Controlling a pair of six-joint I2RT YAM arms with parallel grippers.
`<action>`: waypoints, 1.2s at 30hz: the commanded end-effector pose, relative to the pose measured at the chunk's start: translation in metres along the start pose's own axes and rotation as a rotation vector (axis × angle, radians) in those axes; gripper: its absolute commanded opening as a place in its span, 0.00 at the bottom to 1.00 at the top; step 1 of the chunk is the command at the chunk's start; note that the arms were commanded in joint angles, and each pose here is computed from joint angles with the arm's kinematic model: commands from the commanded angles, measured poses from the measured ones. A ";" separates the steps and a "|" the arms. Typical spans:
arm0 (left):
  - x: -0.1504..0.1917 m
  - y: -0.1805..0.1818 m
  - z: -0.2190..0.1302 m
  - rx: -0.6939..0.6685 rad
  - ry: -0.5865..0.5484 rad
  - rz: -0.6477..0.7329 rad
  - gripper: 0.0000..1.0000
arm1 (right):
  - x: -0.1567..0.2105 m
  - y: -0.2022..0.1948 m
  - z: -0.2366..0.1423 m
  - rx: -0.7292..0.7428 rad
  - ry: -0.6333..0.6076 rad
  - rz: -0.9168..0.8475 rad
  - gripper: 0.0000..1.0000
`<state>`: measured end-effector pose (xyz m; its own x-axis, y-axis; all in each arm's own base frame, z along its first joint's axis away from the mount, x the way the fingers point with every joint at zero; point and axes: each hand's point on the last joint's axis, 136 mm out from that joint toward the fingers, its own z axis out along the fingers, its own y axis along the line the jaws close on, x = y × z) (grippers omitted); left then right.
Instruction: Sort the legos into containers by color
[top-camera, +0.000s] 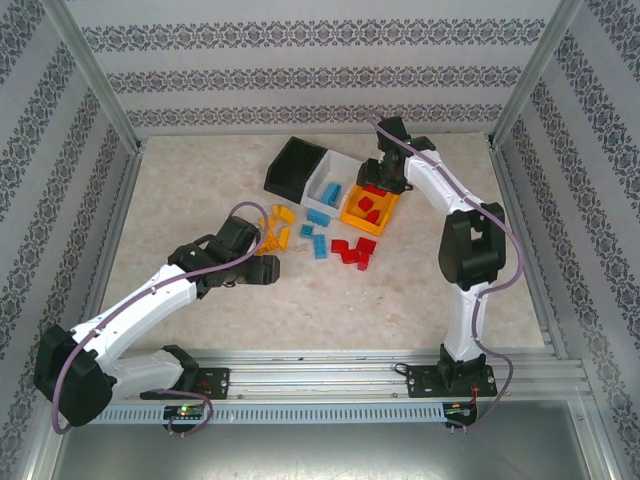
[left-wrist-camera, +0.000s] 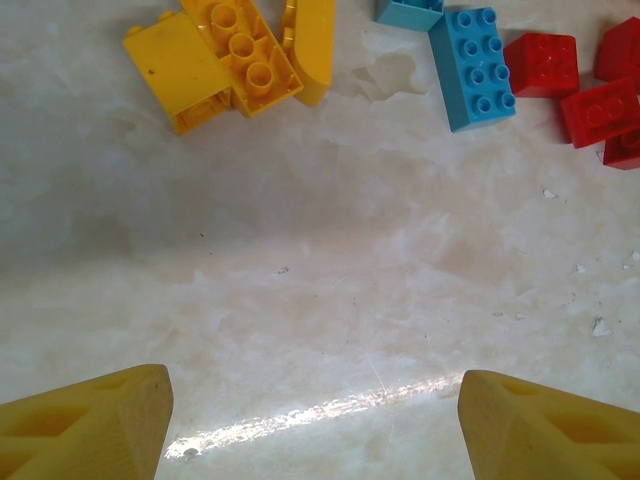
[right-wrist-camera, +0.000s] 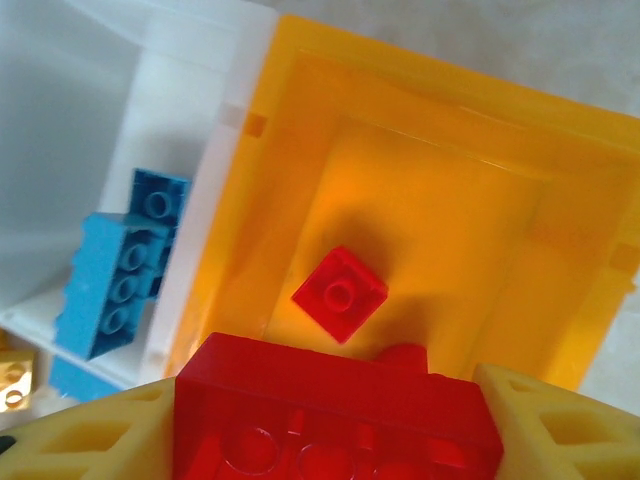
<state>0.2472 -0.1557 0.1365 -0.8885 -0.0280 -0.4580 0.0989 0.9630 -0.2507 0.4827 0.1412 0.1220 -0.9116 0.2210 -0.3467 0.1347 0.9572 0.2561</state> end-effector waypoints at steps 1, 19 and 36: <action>0.001 0.006 0.001 -0.002 0.003 -0.041 0.76 | -0.003 -0.003 0.004 0.004 0.026 -0.012 0.63; -0.010 0.028 0.024 -0.031 0.042 -0.121 0.79 | 0.003 0.002 -0.052 -0.042 -0.027 -0.048 0.83; -0.071 0.055 0.081 -0.098 0.067 -0.247 0.75 | 0.167 0.046 -0.079 -0.244 -0.004 -0.135 0.83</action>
<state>0.3299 -0.1217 0.0807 -0.9267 -0.2196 -0.3050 -0.1508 0.9606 -0.2334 0.3103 0.1985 0.1416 -0.9262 0.0538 -0.3732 -0.0915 0.9281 0.3610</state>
